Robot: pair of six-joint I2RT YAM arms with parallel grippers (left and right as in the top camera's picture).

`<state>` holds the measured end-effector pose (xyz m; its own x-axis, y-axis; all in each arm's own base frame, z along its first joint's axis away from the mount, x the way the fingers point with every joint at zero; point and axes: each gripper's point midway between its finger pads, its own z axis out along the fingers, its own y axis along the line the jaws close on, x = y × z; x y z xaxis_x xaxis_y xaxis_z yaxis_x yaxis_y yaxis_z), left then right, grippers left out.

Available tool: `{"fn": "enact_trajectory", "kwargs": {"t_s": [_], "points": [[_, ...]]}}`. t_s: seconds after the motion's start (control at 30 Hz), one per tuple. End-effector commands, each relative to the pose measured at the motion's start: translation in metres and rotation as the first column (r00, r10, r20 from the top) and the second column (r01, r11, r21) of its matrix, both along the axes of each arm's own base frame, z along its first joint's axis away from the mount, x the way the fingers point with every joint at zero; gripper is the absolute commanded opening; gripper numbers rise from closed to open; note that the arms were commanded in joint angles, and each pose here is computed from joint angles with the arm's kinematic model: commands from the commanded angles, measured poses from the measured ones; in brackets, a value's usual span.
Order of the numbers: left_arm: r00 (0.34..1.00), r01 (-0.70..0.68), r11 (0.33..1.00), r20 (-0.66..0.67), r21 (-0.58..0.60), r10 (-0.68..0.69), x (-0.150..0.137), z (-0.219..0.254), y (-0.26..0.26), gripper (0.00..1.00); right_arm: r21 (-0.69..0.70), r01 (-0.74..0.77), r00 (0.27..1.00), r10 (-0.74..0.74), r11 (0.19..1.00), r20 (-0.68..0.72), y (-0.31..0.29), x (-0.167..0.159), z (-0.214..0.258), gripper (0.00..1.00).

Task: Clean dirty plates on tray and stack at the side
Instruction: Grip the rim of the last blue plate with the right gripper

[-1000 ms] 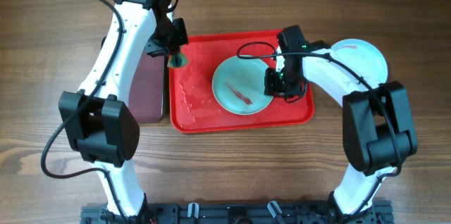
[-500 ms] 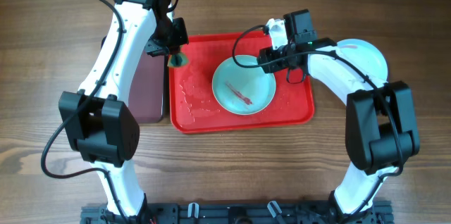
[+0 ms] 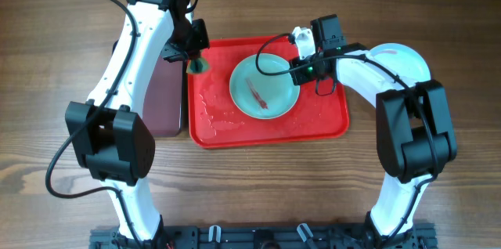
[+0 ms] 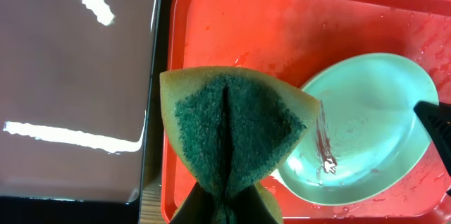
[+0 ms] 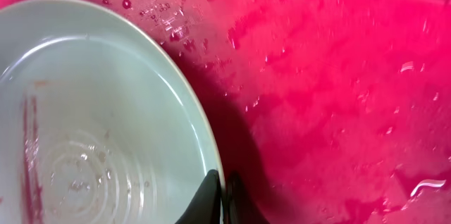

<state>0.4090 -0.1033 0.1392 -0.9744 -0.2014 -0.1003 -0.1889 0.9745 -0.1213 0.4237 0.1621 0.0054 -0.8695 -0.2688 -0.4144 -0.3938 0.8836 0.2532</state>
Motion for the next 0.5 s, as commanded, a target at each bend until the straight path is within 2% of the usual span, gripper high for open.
{"fn": "enact_trajectory", "kwargs": {"t_s": [0.0, 0.07, 0.13, 0.2, 0.4, 0.47], "points": [[0.999, 0.013, 1.0, 0.037, -0.018, -0.012, 0.003, 0.013, -0.003, 0.04, 0.01, 0.177, 0.975, -0.174, 0.984, -0.141, -0.003, -0.012, -0.008, 0.05], [0.999, 0.013, 1.0, 0.037, -0.018, -0.012, 0.003, 0.013, -0.003, 0.04, 0.03, 0.317, 0.913, -0.297, 0.948, -0.28, -0.001, -0.03, -0.005, 0.04], [0.999, 0.013, 1.0, 0.037, -0.018, -0.012, 0.002, 0.013, -0.003, 0.04, 0.009, 0.48, 0.785, -0.425, 0.877, -0.451, 0.003, -0.053, -0.007, 0.04], [0.999, 0.013, 1.0, 0.037, -0.018, -0.012, 0.003, 0.013, -0.003, 0.04, -0.026, 0.545, 0.713, -0.48, 0.838, -0.512, 0.009, -0.067, -0.013, 0.04], [0.999, 0.016, 1.0, 0.036, -0.018, -0.015, 0.002, 0.013, -0.004, 0.04, -0.007, 0.517, 0.756, -0.461, 0.856, -0.466, 0.025, -0.063, -0.015, 0.06], [0.999, 0.019, 1.0, 0.037, -0.019, -0.019, 0.002, 0.012, -0.006, 0.04, -0.006, 0.521, 0.764, -0.469, 0.854, -0.442, 0.023, -0.058, -0.015, 0.04]]}}
